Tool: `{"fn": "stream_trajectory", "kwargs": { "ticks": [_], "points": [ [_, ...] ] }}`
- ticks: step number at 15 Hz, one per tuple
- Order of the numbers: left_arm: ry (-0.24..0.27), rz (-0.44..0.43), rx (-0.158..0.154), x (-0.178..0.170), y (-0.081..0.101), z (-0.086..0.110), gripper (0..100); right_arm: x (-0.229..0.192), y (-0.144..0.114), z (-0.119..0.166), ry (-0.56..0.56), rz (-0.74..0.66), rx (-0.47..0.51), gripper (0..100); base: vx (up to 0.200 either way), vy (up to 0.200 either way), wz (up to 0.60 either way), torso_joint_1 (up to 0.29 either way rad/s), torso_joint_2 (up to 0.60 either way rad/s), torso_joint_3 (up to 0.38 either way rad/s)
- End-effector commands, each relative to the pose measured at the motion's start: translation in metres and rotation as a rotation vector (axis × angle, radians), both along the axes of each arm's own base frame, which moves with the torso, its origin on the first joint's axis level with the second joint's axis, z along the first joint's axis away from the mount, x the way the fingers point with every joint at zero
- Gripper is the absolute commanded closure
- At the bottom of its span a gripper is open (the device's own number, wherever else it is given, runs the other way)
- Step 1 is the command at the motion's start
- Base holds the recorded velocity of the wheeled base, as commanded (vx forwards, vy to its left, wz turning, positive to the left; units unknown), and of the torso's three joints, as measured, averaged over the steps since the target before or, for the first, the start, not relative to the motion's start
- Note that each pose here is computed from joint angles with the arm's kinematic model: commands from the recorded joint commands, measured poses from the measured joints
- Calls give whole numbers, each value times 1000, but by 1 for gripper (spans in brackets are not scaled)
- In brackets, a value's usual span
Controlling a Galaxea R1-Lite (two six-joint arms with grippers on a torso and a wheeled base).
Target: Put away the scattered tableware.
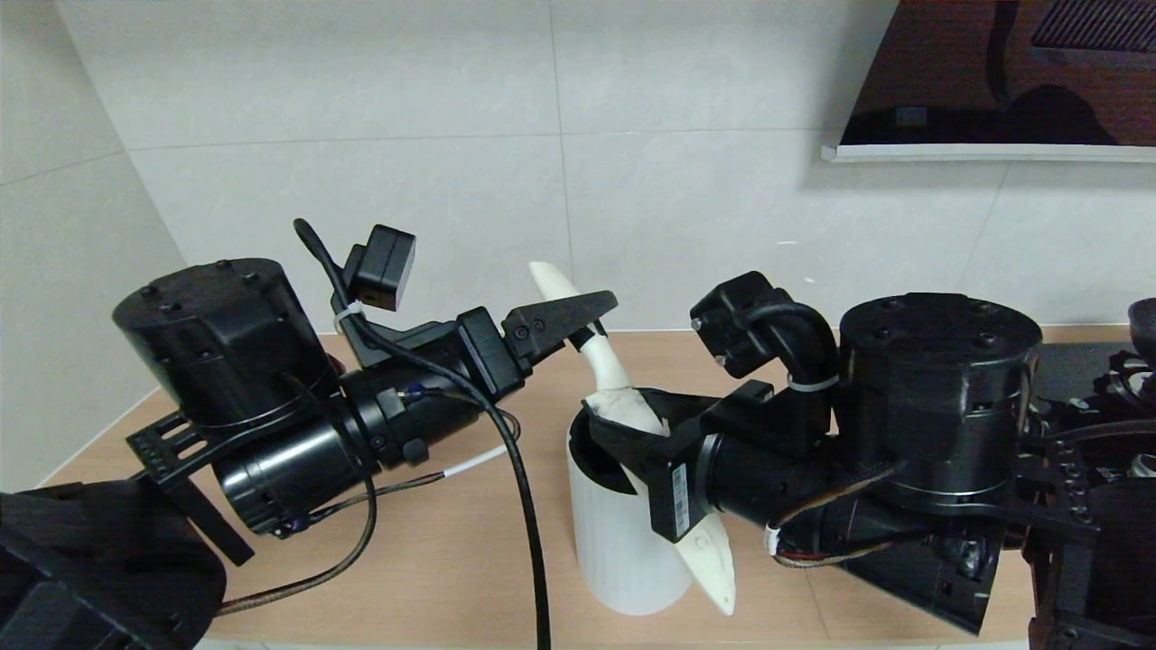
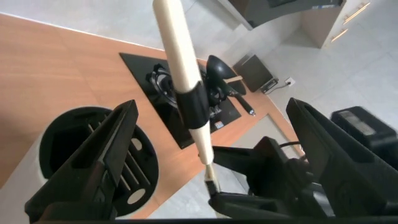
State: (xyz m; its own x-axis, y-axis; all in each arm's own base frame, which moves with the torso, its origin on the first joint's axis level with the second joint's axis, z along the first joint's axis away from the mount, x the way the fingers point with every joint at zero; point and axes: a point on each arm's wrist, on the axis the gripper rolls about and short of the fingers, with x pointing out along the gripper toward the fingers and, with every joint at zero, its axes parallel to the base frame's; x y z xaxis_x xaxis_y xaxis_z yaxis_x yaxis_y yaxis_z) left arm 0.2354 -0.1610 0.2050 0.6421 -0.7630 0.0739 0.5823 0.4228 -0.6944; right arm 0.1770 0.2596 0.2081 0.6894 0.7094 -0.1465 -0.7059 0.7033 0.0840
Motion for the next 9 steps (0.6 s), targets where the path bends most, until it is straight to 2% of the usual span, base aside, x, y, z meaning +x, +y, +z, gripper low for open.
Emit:
{"fn": "stream_trajectory", "kwargs": {
  "ticks": [1, 5, 9],
  "points": [
    [2, -4, 1, 0, -2, -1, 0, -3, 3, -2, 4, 14, -5, 100, 0, 0, 0, 0, 0, 0],
    [16, 7, 12, 3, -3, -6, 0, -6, 5, -4, 8, 25, -8, 100, 0, 0, 0, 0, 0, 0],
    [4, 8, 3, 4, -4, -6, 0, -8, 6, -4, 9, 31, -9, 100, 0, 0, 0, 0, 0, 0]
  ]
}}
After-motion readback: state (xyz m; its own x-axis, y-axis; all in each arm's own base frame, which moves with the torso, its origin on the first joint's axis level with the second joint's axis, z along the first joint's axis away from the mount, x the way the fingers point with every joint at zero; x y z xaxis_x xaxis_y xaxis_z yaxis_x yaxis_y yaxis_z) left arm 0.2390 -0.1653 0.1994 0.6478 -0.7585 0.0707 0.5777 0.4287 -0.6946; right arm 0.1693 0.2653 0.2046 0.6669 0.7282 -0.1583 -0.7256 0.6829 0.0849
